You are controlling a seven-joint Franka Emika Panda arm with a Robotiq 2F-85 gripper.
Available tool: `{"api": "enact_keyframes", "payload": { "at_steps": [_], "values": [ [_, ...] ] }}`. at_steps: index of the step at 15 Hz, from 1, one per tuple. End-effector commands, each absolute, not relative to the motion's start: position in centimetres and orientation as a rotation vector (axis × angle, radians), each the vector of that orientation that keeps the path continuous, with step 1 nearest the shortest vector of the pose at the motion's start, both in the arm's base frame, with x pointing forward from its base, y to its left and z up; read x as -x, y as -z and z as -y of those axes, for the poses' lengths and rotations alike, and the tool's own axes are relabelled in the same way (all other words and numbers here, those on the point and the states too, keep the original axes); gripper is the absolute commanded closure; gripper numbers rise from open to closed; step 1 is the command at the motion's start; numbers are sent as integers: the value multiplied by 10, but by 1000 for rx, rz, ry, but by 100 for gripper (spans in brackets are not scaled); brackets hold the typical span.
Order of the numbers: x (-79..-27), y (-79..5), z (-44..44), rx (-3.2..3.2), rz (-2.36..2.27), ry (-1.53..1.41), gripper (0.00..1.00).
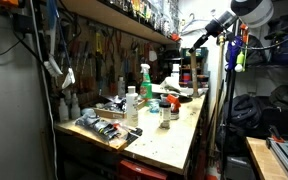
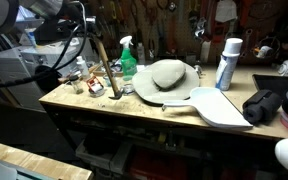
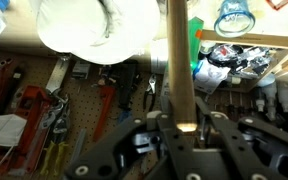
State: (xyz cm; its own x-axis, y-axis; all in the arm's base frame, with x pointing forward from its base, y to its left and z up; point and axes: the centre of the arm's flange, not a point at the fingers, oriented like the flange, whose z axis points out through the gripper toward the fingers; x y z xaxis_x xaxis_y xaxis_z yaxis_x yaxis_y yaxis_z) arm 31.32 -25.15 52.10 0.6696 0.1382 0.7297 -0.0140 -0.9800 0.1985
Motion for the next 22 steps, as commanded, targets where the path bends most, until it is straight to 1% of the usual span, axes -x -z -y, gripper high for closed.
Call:
{"api": "enact_keyframes", "payload": {
  "at_steps": [1, 5, 14, 22],
  "values": [
    [-318, -515, 230, -2610, -77, -1247, 94],
    [-323, -505, 219, -2502, -92, -1264, 94],
    [-329, -477, 198, -2387, -260, -1141, 94],
    [-324, -477, 196, -2494, -394, -996, 94]
  ]
}}
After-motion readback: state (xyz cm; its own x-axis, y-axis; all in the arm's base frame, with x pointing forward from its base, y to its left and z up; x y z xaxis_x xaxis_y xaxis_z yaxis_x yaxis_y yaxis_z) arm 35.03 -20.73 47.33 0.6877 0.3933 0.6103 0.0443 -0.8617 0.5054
